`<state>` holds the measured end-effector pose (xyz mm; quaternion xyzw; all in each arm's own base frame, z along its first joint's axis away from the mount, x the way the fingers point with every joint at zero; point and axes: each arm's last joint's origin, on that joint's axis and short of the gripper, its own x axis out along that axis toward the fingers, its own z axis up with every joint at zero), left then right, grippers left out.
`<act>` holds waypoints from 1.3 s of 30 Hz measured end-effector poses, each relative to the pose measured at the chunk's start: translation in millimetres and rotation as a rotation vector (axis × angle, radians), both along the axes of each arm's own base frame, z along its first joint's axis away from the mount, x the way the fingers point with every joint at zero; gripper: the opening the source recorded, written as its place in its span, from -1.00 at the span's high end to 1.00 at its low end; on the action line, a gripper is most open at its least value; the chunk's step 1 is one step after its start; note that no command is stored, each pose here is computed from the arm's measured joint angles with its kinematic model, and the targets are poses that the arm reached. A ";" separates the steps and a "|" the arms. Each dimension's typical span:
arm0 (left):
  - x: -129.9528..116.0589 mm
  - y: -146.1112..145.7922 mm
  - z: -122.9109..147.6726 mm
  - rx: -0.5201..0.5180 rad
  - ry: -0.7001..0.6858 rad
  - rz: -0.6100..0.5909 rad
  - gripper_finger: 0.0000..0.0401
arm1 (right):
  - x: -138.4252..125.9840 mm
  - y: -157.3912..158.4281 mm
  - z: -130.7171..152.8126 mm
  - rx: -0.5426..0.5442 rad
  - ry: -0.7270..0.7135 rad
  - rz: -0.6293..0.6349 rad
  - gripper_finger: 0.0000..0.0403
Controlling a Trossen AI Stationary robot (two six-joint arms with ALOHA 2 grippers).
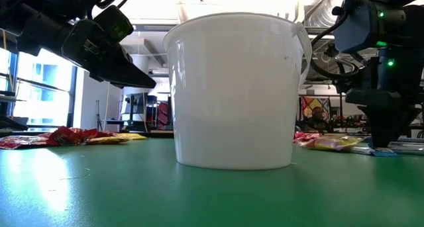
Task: Sort candy by brand, put in halloween buckets
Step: Put the white chocolate into the black bucket
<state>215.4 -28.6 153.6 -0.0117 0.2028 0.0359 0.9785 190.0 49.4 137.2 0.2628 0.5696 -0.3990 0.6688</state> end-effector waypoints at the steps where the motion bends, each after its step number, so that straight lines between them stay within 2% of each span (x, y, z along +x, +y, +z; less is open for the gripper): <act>1: 0.0 -0.1 0.0 0.000 0.000 0.000 0.92 | 0.2 0.1 0.9 0.000 0.005 0.000 0.48; 11: 0.0 0.0 0.0 0.000 0.000 0.000 0.92 | 12.6 3.1 27.4 -0.028 0.035 0.061 0.48; 17: 0.0 0.0 0.0 -0.001 0.000 0.001 0.92 | 27.4 5.9 51.7 -0.071 -0.019 0.125 0.48; 19: 0.0 0.0 0.0 -0.001 0.000 0.001 0.92 | 34.3 6.7 61.1 -0.086 -0.057 0.149 0.48; 26: 0.0 0.1 0.0 0.000 0.000 0.001 0.92 | 62.6 -1.4 93.2 -0.237 -0.226 0.249 0.48; 34: 0.0 0.1 0.0 0.003 0.000 0.000 0.92 | 100.9 -27.3 125.6 -0.388 -0.467 0.372 0.48; 39: 0.0 0.3 0.1 0.011 0.000 0.003 0.92 | 120.6 -46.4 135.0 -0.479 -0.534 0.420 0.48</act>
